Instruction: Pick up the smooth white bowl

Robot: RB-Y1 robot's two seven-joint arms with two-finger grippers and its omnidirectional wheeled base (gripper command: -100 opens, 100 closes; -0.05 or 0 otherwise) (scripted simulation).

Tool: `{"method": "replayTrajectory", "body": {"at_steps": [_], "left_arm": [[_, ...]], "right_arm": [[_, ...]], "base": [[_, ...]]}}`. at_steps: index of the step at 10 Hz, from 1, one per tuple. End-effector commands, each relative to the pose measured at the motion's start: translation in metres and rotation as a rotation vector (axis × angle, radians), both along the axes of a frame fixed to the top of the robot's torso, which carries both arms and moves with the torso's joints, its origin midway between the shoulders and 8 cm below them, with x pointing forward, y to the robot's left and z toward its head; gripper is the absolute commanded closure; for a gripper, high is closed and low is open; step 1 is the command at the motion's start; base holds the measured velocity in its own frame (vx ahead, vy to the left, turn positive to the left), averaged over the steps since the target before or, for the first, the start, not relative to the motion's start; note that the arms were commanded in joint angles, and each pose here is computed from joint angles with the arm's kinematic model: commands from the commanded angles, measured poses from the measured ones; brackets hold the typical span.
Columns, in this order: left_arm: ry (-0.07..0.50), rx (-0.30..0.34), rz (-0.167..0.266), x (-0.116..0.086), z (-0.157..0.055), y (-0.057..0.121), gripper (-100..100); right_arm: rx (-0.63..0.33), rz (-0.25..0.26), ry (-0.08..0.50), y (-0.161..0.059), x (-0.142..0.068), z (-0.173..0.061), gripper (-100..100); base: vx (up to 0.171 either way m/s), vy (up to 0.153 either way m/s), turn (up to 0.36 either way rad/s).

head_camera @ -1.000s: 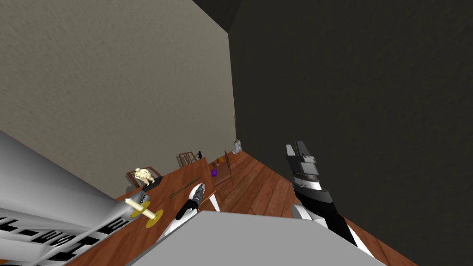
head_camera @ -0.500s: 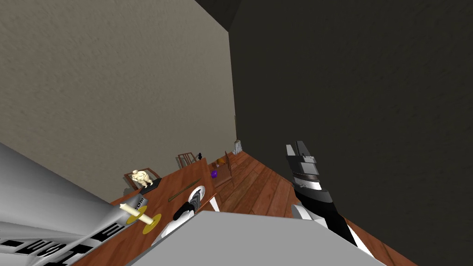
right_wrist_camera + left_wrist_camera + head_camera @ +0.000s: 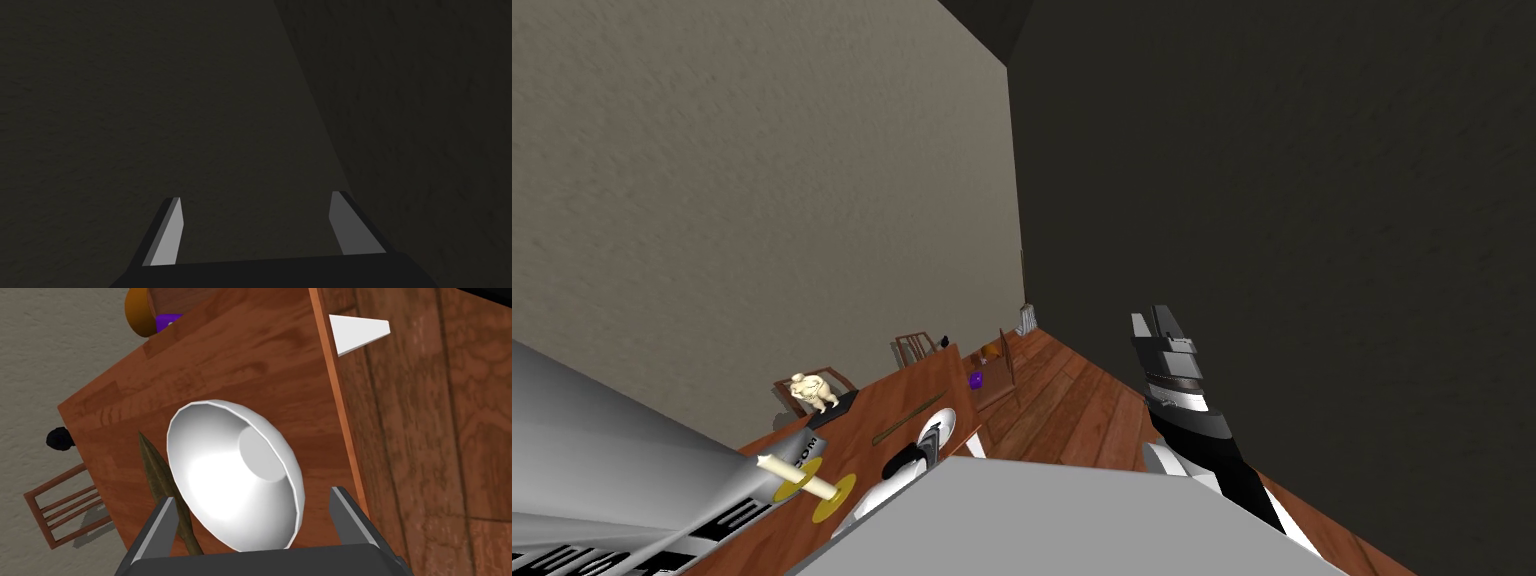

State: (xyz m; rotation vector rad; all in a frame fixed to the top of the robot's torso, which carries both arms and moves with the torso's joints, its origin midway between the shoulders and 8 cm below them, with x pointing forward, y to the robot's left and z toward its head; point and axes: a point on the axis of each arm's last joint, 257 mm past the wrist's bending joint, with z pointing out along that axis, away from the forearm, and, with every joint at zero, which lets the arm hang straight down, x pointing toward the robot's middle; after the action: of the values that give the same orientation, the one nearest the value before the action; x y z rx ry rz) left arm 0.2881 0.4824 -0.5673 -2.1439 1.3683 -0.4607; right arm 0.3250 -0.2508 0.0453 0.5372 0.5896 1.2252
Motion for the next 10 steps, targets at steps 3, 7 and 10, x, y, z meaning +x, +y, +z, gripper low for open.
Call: {"method": "replayTrajectory", "body": {"at_steps": [3, 7, 10], "left_arm": [[0.072, -0.027, 0.029, -0.024, -0.017, 0.005, -100], [0.152, -0.062, 0.051, -0.057, -0.038, -0.003, -100], [0.142, -0.056, 0.049, -0.052, -0.043, -0.011, -100]], "right_arm": [[0.0, 0.0, 0.0, 0.0, 0.0, 0.0, 0], [0.0, 0.0, 0.0, 0.0, 0.0, 0.0, 0], [0.0, 0.0, 0.0, 0.0, 0.0, 0.0, 0]], "base": [[0.055, 0.041, -0.009], [0.039, 0.031, -0.008], [0.009, 0.015, 0.005]]}}
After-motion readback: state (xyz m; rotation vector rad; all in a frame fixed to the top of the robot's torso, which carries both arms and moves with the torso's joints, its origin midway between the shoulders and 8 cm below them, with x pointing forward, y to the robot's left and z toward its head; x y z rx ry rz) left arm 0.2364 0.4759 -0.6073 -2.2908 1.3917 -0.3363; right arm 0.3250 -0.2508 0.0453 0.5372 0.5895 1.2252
